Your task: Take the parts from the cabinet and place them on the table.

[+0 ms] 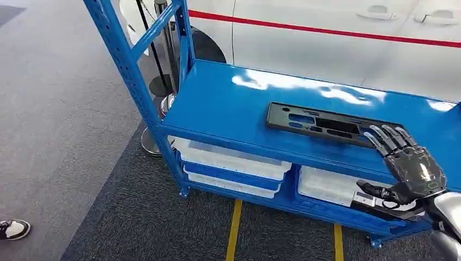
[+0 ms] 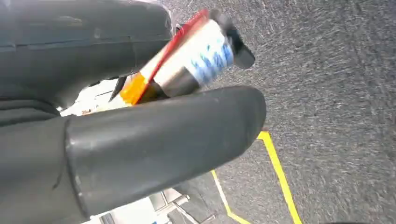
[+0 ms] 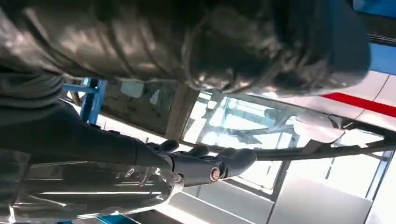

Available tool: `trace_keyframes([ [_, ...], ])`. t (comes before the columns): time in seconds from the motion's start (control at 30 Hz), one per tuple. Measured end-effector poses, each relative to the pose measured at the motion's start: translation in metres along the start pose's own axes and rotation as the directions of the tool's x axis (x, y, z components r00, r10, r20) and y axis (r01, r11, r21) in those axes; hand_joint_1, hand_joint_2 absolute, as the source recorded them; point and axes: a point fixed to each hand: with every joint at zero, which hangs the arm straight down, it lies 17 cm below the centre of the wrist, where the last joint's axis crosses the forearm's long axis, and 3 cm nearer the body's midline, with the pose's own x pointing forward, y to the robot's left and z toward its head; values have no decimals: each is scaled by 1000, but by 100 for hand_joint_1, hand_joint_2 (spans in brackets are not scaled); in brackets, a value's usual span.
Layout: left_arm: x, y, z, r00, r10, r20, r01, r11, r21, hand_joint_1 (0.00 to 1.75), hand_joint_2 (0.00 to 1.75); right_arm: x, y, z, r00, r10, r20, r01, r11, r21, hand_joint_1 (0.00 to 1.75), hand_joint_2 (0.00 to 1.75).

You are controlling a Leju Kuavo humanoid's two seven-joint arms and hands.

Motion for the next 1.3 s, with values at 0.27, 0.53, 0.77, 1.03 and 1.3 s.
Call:
trace_keyframes([
  [0.27, 3, -4, 0, 1000, -5, 15, 6, 1000, -9, 0, 0, 1, 0, 1, 1000, 3, -1, -3, 1000, 0, 0, 0],
  [0.53, 2, -4, 0, 1000, -8, 19, 8, 1000, -9, 0, 0, 20, 21, 10, 999, -53, 1, 53, 998, 22, 0, 0],
  [0.77, 4, -4, 0, 1000, -7, 24, 7, 1000, -10, 0, 0, 33, 27, 10, 995, -101, -2, 101, 995, 19, 0, 0],
  [1.03, 4, -4, 0, 1000, -16, 27, 16, 1000, -11, 0, 0, 51, 35, 8, 990, -138, 8, 138, 990, 27, 0, 0],
  [1.3, 6, -5, 1, 999, -27, 31, 27, 1000, -11, 0, 0, 54, 32, 3, 988, -153, 5, 153, 988, 14, 0, 0],
])
